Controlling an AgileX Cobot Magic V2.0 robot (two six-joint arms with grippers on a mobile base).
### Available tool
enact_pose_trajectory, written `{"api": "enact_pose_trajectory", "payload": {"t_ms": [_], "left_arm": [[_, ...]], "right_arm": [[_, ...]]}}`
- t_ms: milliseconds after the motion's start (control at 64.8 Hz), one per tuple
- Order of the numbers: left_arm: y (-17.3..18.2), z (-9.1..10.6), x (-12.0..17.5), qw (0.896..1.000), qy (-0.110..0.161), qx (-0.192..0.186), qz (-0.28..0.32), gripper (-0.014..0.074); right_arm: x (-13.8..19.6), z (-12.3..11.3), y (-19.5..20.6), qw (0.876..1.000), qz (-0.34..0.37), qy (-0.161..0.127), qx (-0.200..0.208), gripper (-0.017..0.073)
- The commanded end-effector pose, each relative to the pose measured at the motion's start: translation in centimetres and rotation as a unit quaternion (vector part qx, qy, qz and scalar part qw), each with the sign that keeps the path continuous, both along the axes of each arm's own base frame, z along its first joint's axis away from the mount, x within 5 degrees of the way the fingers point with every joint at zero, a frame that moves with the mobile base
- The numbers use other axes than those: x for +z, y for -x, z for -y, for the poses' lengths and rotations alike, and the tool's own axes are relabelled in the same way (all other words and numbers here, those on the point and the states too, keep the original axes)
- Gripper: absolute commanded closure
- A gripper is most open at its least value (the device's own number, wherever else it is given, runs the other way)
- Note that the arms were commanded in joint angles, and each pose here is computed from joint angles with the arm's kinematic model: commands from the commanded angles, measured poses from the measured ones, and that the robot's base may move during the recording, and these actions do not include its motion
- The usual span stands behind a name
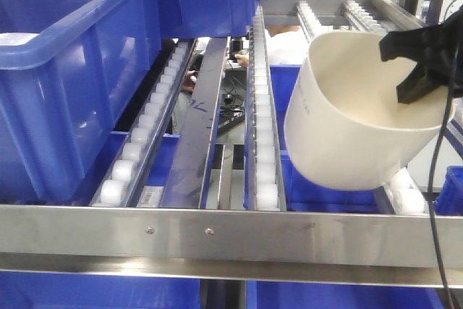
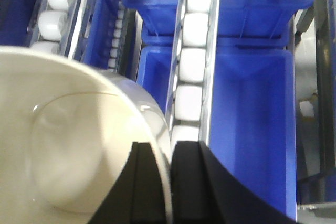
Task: Move white bin to right shelf second layer
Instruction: 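Lower the white bin onto the roller track and open the right gripper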
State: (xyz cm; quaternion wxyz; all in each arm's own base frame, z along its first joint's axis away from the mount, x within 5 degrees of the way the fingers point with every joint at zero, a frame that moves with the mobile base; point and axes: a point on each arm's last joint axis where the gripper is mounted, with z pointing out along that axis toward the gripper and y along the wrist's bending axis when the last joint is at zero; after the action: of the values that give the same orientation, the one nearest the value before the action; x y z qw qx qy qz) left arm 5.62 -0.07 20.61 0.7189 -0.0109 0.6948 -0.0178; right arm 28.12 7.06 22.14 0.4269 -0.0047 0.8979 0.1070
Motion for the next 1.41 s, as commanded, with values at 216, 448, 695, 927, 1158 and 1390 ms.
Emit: {"api": "enact_pose_trajectory", "payload": {"t_ms": [216, 448, 695, 927, 1158, 1390], "left_arm": [[0.1, -0.1, -0.1, 0.999, 0.006, 0.003, 0.035, 0.0509], [0.1, -0.1, -0.1, 0.999, 0.006, 0.003, 0.035, 0.0509], [0.1, -0.1, -0.1, 0.999, 0.006, 0.003, 0.035, 0.0509], [0.1, -0.1, -0.1, 0.999, 0.006, 0.003, 0.035, 0.0509], [0.1, -0.1, -0.1, 0.999, 0.006, 0.003, 0.035, 0.0509], [0.1, -0.1, -0.1, 0.999, 0.006, 0.003, 0.035, 0.0509]], "right_arm": [[2.2, -0.7, -0.4, 0.999, 0.050, -0.016, 0.006, 0.0501], [1.8, -0.8, -0.1, 1.000, 0.027, -0.012, 0.009, 0.0499], [1.7, -0.8, 0.0, 1.000, 0.022, -0.011, 0.010, 0.0500], [1.6, -0.8, 0.1, 1.000, 0.012, -0.010, 0.012, 0.0362], [1.7, -0.8, 0.1, 1.000, 0.013, -0.010, 0.012, 0.0153], [2.9, -0.6, 0.6, 0.999, 0.032, -0.015, 0.013, 0.0090]]}}
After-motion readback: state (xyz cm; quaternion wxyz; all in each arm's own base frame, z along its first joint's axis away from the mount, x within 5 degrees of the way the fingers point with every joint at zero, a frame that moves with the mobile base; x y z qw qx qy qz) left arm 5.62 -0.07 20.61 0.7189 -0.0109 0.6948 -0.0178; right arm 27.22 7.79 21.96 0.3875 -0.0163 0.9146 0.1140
